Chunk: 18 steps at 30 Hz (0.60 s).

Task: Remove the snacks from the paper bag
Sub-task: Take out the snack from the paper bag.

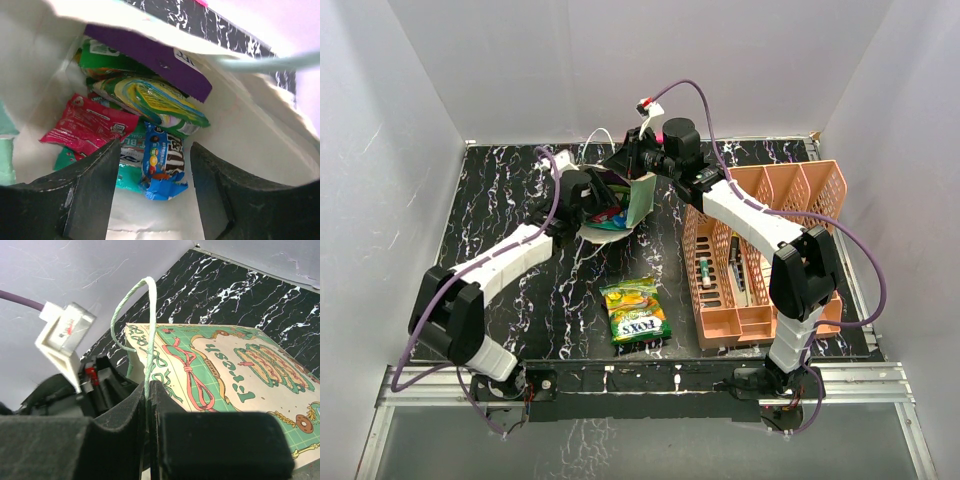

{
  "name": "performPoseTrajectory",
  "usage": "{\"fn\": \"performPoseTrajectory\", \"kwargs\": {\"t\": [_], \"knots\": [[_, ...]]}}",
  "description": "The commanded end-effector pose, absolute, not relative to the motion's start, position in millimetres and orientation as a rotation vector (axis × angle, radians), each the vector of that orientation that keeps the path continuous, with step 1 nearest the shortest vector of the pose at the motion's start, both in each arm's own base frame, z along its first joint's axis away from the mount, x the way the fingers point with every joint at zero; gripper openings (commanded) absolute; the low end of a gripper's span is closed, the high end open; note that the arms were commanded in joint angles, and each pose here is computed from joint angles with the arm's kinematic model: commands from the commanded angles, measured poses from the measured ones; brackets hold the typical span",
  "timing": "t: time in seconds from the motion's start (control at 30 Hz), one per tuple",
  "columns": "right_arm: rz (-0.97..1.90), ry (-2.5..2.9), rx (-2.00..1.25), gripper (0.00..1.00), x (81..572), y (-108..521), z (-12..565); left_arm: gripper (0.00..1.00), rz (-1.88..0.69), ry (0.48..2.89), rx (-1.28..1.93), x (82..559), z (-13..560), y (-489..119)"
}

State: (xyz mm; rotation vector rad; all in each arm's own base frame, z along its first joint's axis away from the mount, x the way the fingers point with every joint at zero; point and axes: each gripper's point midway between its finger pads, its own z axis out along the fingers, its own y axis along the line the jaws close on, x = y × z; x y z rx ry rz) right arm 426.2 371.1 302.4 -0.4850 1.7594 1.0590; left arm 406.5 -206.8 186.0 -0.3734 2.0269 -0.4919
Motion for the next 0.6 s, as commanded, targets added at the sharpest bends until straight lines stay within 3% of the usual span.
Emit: {"fn": "performPoseTrajectory", "kwargs": {"t": [0.0,0.17,0.57], "knots": [[1.078,1.619,-0.475,0.07,426,368,353,0.55,-0.607,1.897,-0.785,418,186,-197],[1.073,1.616,-0.472,0.07,426,367,354,0.53,-0.636,1.807,-0.959,429,182,-192],[1.062,1.613,-0.478,0.07,425,365,356,0.63,-0.569,1.787,-1.145,457,168,-196]]}}
